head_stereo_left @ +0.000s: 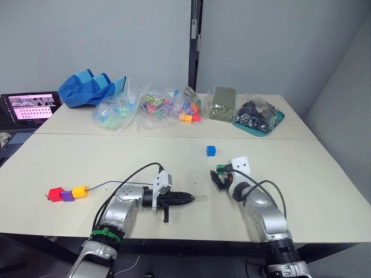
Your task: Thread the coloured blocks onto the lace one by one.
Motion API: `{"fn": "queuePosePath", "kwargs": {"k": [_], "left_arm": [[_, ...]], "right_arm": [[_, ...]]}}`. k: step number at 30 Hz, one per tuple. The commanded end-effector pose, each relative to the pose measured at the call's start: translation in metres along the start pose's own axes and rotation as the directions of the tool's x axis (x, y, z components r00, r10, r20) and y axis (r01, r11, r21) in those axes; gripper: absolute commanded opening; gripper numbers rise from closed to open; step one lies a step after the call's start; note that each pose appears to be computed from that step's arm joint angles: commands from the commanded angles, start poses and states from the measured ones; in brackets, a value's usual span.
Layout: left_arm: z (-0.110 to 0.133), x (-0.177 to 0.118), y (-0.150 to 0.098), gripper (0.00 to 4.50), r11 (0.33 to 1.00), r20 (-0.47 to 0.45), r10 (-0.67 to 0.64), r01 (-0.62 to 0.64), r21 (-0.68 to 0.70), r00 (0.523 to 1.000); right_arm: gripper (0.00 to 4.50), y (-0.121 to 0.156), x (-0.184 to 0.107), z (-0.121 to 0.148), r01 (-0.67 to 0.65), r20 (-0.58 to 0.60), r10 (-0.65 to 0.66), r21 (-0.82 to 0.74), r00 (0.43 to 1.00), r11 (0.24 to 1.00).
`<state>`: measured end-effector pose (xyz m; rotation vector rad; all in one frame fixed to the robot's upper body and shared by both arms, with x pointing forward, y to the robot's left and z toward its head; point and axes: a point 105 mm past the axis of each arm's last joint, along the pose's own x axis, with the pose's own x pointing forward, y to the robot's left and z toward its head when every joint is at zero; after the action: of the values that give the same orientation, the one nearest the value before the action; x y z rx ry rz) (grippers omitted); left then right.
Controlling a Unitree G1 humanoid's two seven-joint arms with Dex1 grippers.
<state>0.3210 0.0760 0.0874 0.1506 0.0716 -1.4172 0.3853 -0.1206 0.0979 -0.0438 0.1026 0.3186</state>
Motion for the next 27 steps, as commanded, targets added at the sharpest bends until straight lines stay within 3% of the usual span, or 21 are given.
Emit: {"fn": "queuePosePath", "kwargs": {"k": [1, 8, 15, 22, 27], "left_arm": [[-0.001, -0.004, 0.0, 0.0, 1.0, -0.015, 0.013, -0.013, 0.005, 1.0], [-0.003, -0.004, -0.002, 0.0, 1.0, -0.025, 0.014, -0.014, 0.001, 1.0], [0.0, 0.002, -0.004, 0.0, 1.0, -0.012, -0.004, 0.004, 0.002, 1.0], [-0.003, 0.012, -0.01, 0.0, 0.997, -0.014, -0.07, 0.07, -0.021, 0.997], [-0.002, 0.018, -0.009, 0.0, 0.994, -0.018, -0.105, 0.105, -0.027, 0.994]], "right_arm": [[3.55, -0.008, 0.004, 0.015, 0.05, 0.089, -0.055, 0.055, 0.995, 0.997], [1.23, -0.005, -0.006, 0.017, 0.052, 0.105, -0.058, 0.058, 0.993, 0.997], [1.19, 0.002, -0.043, 0.014, 0.036, 0.066, -0.042, 0.081, 0.997, 0.996], [1.19, 0.027, -0.097, -0.011, 0.006, -0.096, 0.01, 0.165, 0.995, 0.986], [1.19, 0.031, -0.106, -0.009, 0.035, -0.117, -0.01, 0.209, 0.993, 0.977]]}}
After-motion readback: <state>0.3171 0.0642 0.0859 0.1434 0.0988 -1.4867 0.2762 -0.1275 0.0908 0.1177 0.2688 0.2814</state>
